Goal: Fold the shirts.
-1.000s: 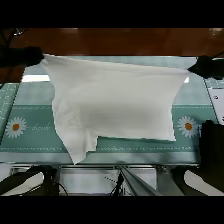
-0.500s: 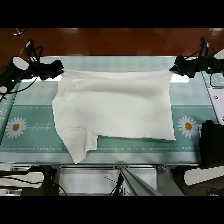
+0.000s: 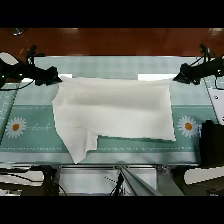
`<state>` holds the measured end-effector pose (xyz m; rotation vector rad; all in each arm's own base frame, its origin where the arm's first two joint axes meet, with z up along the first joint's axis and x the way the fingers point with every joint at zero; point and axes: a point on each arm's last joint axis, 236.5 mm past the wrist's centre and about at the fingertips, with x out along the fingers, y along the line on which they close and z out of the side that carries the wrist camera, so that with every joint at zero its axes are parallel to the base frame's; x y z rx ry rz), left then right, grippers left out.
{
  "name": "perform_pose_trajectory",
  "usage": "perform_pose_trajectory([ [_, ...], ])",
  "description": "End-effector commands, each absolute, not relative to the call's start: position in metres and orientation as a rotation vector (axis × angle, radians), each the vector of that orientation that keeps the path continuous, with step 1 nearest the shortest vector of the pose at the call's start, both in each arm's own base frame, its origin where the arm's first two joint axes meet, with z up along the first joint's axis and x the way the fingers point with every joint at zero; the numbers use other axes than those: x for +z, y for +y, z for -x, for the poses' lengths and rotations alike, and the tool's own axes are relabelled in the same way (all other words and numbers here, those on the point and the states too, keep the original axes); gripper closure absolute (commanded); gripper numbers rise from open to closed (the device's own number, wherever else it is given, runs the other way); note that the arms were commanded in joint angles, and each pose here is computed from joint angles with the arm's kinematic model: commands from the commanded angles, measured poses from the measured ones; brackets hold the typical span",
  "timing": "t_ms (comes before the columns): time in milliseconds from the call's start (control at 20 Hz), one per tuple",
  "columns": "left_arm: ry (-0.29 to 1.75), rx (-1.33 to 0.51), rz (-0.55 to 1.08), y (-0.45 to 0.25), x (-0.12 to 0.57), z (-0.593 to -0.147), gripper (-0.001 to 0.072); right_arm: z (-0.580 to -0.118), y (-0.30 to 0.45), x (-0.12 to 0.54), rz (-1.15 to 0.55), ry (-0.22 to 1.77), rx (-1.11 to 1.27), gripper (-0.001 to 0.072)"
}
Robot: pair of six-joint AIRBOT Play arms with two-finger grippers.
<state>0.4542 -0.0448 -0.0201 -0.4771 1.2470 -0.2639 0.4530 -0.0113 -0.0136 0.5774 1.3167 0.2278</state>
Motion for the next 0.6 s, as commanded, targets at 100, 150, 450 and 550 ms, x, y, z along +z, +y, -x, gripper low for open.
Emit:
perform_pose_trajectory([
  [100, 1.437, -0.294, 0.506, -0.054, -0.068, -0.405, 0.0645, -0.413, 0.006, -0.069, -0.616, 1.443, 0.216, 0.0683],
  [150, 1.461, -0.289, 0.522, -0.055, -0.072, -0.402, 0.0413, -0.416, 0.011, -0.07, -0.635, 1.434, 0.211, 0.0582],
  [450, 1.576, -0.308, 0.537, -0.02, -0.038, -0.358, 0.0005, -0.384, -0.021, -0.02, -0.594, 1.437, 0.206, 0.0093],
  [550, 1.554, -0.279, 0.572, -0.001, -0.03, -0.334, 0.0005, -0.362, -0.052, -0.003, -0.526, 1.378, 0.109, 0.0093],
])
